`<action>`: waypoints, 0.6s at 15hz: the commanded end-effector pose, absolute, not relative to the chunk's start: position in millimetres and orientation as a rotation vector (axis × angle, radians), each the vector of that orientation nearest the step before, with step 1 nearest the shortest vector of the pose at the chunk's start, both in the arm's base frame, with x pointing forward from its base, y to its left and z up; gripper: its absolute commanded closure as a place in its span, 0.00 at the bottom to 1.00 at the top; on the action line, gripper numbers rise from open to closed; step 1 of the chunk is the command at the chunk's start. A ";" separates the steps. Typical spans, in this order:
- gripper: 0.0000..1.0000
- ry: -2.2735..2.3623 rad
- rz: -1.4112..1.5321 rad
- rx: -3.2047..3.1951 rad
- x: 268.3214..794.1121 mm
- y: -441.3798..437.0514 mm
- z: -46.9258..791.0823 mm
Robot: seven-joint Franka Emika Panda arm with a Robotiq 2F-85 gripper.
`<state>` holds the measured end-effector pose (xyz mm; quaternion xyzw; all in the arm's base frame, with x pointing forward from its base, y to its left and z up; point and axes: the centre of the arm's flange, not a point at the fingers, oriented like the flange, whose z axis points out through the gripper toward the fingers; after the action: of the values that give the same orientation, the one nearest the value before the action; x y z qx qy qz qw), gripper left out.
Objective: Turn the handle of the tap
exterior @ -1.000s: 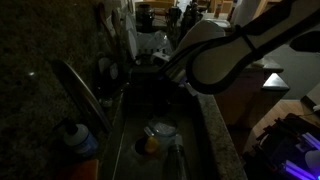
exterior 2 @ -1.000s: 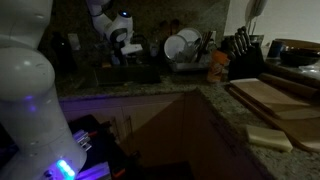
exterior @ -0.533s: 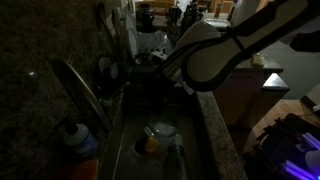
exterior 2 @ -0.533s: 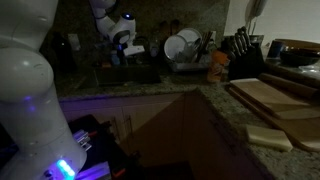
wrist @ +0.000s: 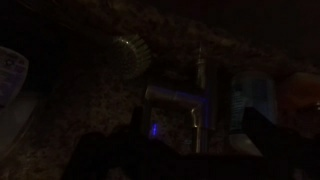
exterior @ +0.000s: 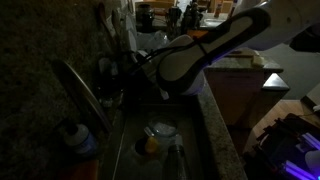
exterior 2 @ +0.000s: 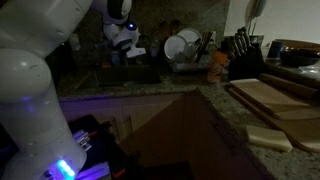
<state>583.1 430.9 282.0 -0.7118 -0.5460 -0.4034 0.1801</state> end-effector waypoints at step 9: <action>0.00 -1.414 -1.225 -1.981 615.7 443.9 257.6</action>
<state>619.3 434.7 249.9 -0.7179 -0.5146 -0.4287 0.1898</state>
